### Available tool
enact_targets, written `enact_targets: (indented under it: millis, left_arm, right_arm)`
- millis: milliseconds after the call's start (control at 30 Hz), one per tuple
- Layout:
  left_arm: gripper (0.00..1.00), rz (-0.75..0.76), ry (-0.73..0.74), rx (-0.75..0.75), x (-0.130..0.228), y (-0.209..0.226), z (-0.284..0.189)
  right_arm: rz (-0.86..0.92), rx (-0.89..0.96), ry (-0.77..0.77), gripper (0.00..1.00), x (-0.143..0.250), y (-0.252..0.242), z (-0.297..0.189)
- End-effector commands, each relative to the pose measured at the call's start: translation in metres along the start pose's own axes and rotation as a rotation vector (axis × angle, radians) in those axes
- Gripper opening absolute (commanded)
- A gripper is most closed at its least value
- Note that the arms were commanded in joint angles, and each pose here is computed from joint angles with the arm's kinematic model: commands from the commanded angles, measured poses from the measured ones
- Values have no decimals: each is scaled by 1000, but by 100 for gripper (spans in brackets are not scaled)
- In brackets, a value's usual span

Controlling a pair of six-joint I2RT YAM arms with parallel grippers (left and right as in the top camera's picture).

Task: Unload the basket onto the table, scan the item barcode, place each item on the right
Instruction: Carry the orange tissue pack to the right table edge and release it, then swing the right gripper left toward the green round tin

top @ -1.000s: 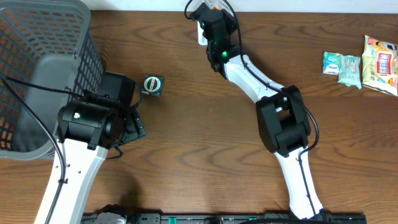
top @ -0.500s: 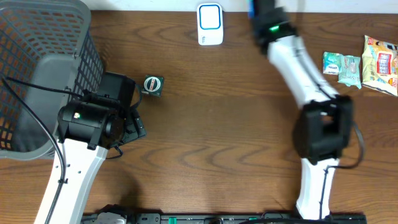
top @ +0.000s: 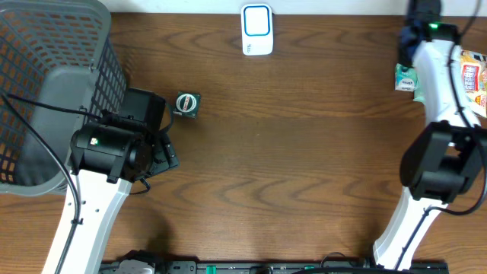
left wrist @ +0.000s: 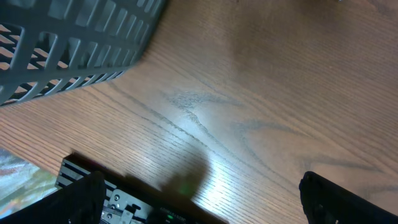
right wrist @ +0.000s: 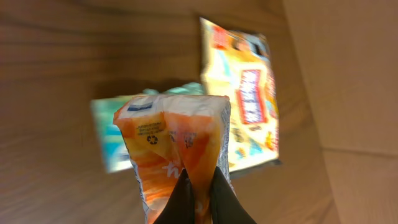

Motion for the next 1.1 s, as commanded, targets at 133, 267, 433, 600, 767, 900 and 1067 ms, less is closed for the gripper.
enact_targets:
  millis: [133,267,433,600,767,900,1067]
  left_arm:
    - [98,-17,4,2,0,1,0]
    - [98,-17,4,2,0,1,0]
    - [98,-17,4,2,0,1,0]
    - [98,-17,4,2,0,1,0]
    - [98,-17,4,2,0,1,0]
    - [98,-17,4,2,0,1,0]
    - [98,-17,4,2,0,1,0]
  right_arm:
    - [89,-108,22,44,13,-26,22]
    - [113,-246,-3,99,13,-24,26]
    - [111,-482,-55,99,8,-3,17]
    - [100,-899,-122,99,2,35,-13]
    - [72,-1281,-153,99,0,72,-56]
    - [4,-1386,-125,99,1,105,-85]
    - [-127,-1447,-107,99,4,155,-125]
Point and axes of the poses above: each gripper's point midway between its finger pads, its own z axis out along the fingers, its own y axis along the line the jaws close on, x = y × z, the point moved 8 cm from there along -z, back along the fingers, and after that the axes turned 8 degrees about -z, right-handed, at the moved point
